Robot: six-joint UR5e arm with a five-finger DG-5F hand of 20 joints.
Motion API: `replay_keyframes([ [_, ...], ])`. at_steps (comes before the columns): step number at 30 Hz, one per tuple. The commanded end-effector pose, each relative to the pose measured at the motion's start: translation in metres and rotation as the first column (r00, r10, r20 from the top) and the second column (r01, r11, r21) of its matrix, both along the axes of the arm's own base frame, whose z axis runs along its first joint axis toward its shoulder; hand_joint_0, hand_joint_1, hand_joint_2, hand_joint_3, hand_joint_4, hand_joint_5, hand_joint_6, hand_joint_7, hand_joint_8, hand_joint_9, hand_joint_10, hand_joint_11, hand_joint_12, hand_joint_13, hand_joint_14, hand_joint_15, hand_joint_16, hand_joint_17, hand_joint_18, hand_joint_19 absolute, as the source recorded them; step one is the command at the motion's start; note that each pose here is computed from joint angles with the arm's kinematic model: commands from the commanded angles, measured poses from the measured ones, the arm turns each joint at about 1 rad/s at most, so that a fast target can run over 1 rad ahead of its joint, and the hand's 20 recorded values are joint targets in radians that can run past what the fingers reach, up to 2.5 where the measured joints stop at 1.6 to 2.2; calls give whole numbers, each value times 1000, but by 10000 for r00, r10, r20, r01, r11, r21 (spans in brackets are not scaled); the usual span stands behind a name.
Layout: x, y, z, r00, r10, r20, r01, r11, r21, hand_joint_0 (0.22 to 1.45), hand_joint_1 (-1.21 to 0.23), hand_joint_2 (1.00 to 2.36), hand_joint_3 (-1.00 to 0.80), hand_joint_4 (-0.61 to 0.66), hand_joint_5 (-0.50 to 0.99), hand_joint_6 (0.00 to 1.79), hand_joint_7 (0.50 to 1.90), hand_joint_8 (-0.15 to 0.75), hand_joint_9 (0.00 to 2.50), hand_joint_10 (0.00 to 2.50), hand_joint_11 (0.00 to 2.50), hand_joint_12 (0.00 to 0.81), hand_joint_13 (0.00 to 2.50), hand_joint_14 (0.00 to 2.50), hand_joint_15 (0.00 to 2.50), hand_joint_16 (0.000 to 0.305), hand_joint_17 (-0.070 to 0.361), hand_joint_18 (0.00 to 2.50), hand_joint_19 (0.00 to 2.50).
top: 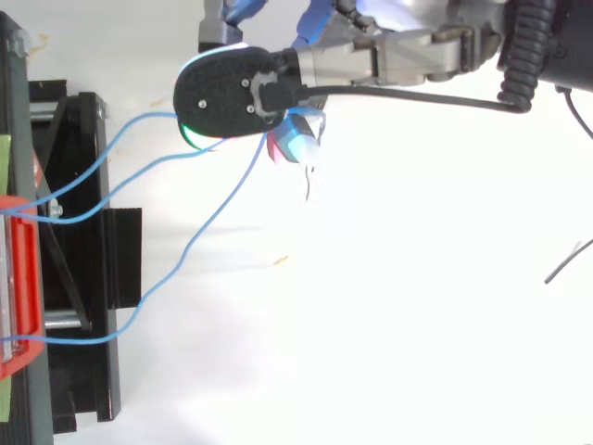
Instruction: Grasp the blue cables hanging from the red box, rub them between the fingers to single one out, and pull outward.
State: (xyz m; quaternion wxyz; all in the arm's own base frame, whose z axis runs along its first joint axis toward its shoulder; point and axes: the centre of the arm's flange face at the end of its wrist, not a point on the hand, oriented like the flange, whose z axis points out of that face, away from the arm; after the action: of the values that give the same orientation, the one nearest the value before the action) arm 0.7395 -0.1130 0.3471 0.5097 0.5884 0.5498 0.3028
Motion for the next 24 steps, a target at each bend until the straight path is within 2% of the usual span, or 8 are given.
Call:
replay_keyframes([
  [1, 0, 2, 0, 10000, 19, -26, -19, 10000, 23, 447, -568, 1000, -500, 110, -153, 891, 866, 320, 1263, 16, 1209, 430, 1083, 24, 738, 65, 146, 918, 657],
  [4, 0, 2, 0, 10000, 19, -26, -19, 10000, 23, 462, -675, 1000, -500, 103, -154, 892, 879, 308, 1254, 16, 1214, 418, 1079, 25, 737, 63, 141, 904, 661],
  [11, 0, 3, 0, 10000, 29, -22, -29, 10000, 37, 498, -749, 1000, -500, 90, -154, 897, 888, 291, 1253, 18, 1222, 398, 1076, 24, 748, 59, 132, 881, 677],
  [15, 0, 4, 0, 10000, 49, -26, -49, 10000, 23, 559, -740, 1000, -500, 73, -144, 894, 920, 273, 1295, 20, 1260, 382, 1092, 27, 759, 54, 121, 872, 686],
  [20, 1, 6, 0, 10000, 80, -26, -80, 10000, 23, 579, -689, 1003, -455, 65, -140, 893, 937, 271, 1330, 20, 1248, 374, 1112, 27, 767, 53, 119, 880, 690],
  [24, 1, 7, 0, 10000, 86, -18, -86, 9999, 51, 595, -690, 1011, -349, 56, -135, 900, 977, 263, 1344, 21, 1266, 375, 1116, 26, 764, 52, 118, 886, 691],
])
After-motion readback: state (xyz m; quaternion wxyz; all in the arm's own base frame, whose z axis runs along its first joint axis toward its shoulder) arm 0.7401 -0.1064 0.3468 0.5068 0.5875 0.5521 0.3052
